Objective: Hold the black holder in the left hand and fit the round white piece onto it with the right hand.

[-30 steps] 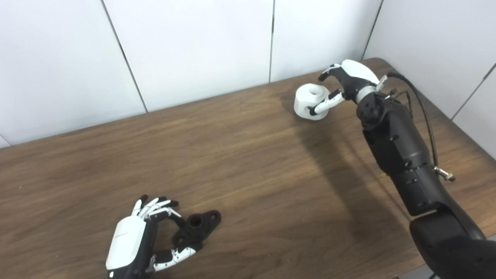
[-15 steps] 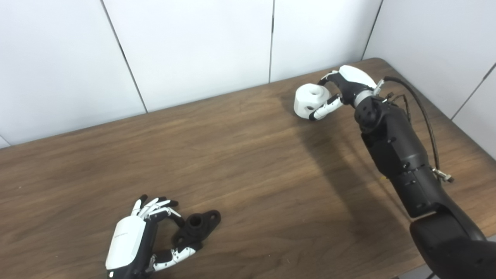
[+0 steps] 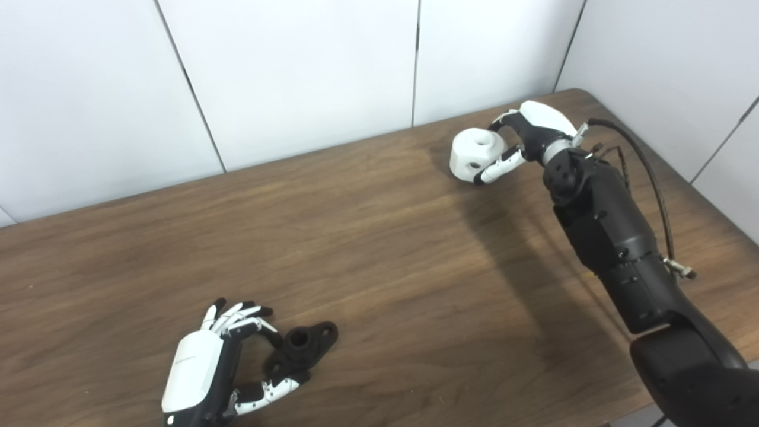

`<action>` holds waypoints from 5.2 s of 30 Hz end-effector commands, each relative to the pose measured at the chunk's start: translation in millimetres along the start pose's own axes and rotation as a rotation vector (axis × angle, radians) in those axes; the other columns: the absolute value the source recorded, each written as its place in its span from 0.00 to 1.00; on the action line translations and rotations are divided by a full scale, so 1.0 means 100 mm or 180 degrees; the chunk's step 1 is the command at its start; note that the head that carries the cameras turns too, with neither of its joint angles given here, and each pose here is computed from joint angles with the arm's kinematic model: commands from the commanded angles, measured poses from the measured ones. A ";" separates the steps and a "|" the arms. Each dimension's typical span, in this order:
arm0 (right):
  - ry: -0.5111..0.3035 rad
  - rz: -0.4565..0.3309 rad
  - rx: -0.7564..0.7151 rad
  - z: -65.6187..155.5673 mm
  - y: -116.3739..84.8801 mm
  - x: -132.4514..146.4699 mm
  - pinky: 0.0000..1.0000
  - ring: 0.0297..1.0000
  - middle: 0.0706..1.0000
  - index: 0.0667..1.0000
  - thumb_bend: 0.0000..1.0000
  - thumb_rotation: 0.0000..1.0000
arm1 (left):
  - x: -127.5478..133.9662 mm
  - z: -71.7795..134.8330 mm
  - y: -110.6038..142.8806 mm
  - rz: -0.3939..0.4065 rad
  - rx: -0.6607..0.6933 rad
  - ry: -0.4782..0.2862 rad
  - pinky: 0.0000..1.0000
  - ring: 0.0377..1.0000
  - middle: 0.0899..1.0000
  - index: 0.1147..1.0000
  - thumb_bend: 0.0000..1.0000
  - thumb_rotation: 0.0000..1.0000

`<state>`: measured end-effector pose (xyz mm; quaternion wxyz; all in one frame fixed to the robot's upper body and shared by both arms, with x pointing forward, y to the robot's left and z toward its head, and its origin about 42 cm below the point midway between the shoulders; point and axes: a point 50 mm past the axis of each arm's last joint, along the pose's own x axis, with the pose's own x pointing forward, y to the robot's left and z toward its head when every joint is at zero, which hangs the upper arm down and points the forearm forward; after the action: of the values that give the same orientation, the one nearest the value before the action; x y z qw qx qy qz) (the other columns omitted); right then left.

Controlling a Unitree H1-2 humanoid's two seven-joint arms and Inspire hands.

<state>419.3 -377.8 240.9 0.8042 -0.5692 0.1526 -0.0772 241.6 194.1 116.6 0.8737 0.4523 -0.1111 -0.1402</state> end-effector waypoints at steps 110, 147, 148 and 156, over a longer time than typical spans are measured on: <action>-0.2777 0.0559 -0.0220 1.64 -0.03 -1.69 1.00 0.97 0.83 0.44 0.53 0.14 | 0.20 0.39 -0.38 0.0071 0.0166 -0.0047 1.00 0.88 0.78 0.42 0.52 0.05; -0.2837 0.0682 -0.0216 1.70 0.18 -1.80 1.00 0.99 0.84 0.45 0.53 0.14 | 0.22 0.42 -0.39 0.0056 0.0175 -0.0032 1.00 0.89 0.78 0.42 0.52 0.05; -0.2836 0.0681 -0.0219 1.69 0.18 -1.80 1.00 0.99 0.84 0.45 0.53 0.14 | 0.22 0.42 -0.39 0.0055 0.0177 -0.0032 1.00 0.89 0.78 0.42 0.52 0.05; -0.2817 0.0685 -0.0263 1.66 0.20 -1.77 1.00 0.98 0.83 0.45 0.52 0.14 | 0.22 0.42 -0.39 0.0071 0.0157 -0.0049 1.00 0.89 0.77 0.42 0.52 0.05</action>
<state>305.0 -169.9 286.8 0.7766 -0.5521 -0.1084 0.2835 243.8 137.7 113.0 0.8684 0.4638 -0.1256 -0.1222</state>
